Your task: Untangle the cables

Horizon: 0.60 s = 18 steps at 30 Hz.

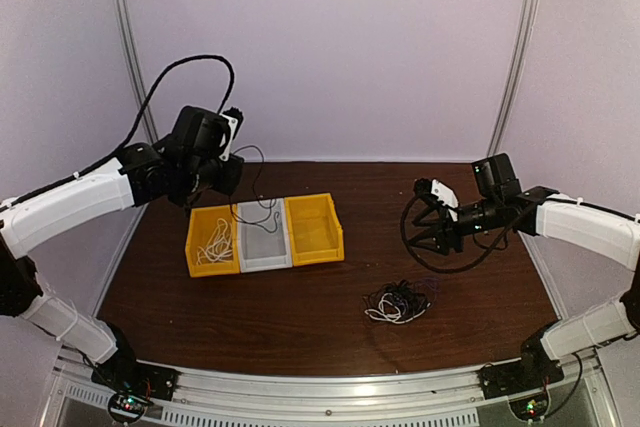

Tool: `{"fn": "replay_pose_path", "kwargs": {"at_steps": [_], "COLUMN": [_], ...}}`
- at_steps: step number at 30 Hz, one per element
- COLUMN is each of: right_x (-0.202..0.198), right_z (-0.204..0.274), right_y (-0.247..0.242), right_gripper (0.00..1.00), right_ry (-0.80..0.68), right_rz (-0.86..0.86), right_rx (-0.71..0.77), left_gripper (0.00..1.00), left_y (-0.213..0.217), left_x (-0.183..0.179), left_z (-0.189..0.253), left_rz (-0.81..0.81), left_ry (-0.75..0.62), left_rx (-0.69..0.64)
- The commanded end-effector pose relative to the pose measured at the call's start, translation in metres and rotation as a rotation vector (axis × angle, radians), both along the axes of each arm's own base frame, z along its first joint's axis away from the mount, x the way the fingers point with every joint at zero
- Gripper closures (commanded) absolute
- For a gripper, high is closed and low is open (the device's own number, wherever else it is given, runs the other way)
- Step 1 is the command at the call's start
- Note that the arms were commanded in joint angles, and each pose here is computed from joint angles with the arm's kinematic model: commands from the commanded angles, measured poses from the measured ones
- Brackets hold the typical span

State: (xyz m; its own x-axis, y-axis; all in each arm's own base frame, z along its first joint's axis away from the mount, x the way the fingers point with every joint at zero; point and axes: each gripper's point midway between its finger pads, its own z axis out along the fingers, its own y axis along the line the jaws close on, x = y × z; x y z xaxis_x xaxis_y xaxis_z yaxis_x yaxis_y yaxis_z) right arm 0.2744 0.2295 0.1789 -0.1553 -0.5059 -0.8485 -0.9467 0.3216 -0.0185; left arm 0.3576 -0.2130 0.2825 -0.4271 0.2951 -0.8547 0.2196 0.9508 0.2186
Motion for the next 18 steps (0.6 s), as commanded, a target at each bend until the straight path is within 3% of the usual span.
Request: {"fn": "replay_pose_path", "kwargs": {"at_steps": [1, 18], "right_x": [-0.002, -0.001], "right_z": [-0.003, -0.006], "right_y": [-0.002, -0.003], "right_gripper": [0.43, 0.43], "right_ry": [-0.007, -0.007], "right_rz": [-0.003, -0.007], "right_rx": [-0.020, -0.033], "left_gripper": [1.00, 1.00], "left_y": [0.011, -0.020], "left_x": [0.005, 0.030], "left_z": [-0.010, -0.077], "left_rz": [0.046, 0.050], "left_ry": [0.013, 0.143], "left_rx": [-0.009, -0.055]}}
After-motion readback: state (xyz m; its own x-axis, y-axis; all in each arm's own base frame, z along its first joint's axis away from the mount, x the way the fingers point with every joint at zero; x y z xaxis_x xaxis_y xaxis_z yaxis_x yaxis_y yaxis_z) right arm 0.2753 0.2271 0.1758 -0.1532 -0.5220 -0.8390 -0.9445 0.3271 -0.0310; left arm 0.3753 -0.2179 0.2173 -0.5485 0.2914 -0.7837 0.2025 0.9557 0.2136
